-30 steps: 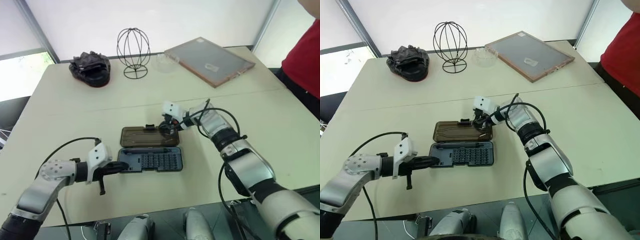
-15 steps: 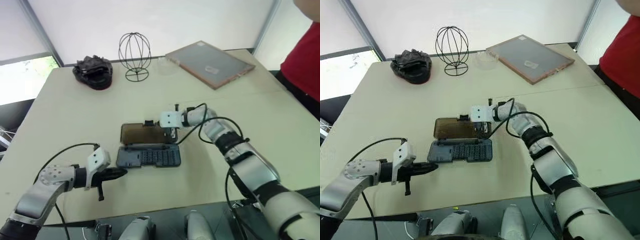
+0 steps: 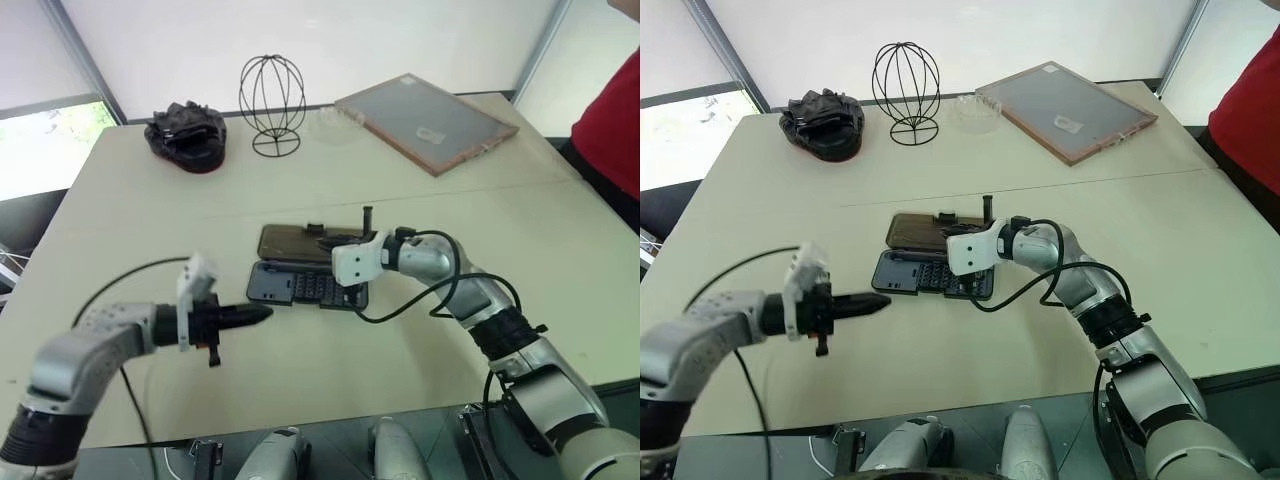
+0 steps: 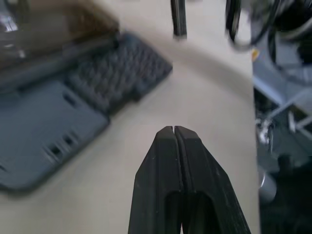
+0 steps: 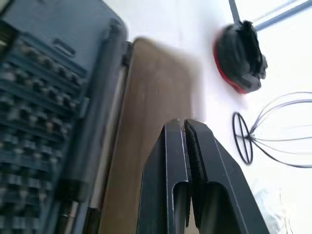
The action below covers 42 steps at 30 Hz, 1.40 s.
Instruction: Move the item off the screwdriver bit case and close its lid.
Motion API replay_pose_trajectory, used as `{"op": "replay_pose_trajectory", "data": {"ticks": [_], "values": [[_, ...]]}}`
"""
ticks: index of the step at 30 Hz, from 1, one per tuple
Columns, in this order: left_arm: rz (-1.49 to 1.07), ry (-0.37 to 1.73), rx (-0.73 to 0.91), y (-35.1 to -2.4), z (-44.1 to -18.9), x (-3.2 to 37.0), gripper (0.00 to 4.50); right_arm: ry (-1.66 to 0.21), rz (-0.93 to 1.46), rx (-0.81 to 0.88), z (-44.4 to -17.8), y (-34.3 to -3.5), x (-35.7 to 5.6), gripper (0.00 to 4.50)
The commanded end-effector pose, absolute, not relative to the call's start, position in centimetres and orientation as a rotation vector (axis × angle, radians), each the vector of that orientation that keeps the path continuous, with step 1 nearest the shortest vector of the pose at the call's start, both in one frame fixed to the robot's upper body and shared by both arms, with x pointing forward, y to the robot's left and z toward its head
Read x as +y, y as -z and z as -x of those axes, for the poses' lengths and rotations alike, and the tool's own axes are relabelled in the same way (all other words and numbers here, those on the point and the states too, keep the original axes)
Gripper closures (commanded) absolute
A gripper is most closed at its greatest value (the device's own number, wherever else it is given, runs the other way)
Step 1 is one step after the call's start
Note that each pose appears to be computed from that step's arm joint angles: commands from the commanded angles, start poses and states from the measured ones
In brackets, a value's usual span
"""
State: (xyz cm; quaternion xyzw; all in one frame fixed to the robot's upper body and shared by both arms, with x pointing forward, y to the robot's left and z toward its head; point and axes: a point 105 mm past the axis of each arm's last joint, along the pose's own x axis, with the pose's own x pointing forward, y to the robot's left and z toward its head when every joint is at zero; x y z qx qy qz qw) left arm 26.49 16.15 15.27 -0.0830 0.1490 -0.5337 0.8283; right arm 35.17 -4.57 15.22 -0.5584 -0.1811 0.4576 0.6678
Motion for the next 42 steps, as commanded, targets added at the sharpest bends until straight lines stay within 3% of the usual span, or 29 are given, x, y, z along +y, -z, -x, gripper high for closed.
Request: {"op": "replay_pose_trajectory", "data": {"ticks": [1, 3, 6, 16, 20, 23, 27, 32, 42], "values": [[0.209, 0.964, 0.198, -18.4, -29.7, 20.0, 4.5, -1.007, 1.285, -0.517, -34.8, -17.3, -4.1, 4.41], [0.176, 0.877, 0.169, -18.9, -31.4, 21.8, 4.5, -1.011, 1.249, -0.48, -35.0, -17.1, -4.4, 4.41], [0.041, 0.861, 0.214, -17.6, -32.0, 22.4, 4.5, -0.977, 1.103, -0.374, -36.1, -17.3, -5.5, 4.41], [-0.086, 1.064, 0.237, -14.8, -32.1, 17.3, 4.5, -0.858, 0.787, -0.172, -39.7, -20.2, -8.1, 4.41], [-0.194, 1.125, 0.264, -13.3, -32.4, 16.1, 4.5, -0.86, 0.654, -0.005, -40.9, -19.2, -9.2, 4.41], [-0.161, 1.132, 0.233, -14.0, -32.9, 15.9, 4.5, -0.876, 0.595, 0.096, -41.6, -18.5, -9.7, 4.41], [-0.102, 1.12, 0.205, -15.5, -32.9, 16.5, 4.5, -0.885, 0.586, 0.175, -42.5, -18.0, -9.9, 3.06], [-0.173, 1.137, 0.272, -15.7, -31.0, 18.0, 4.5, -0.93, 0.565, 0.309, -43.0, -16.5, -9.6, 0.59], [-0.258, 1.033, 0.242, -17.7, -30.7, 20.2, 4.5, -0.986, 0.496, 0.445, -43.3, -14.1, -7.2, 0.59]]}}
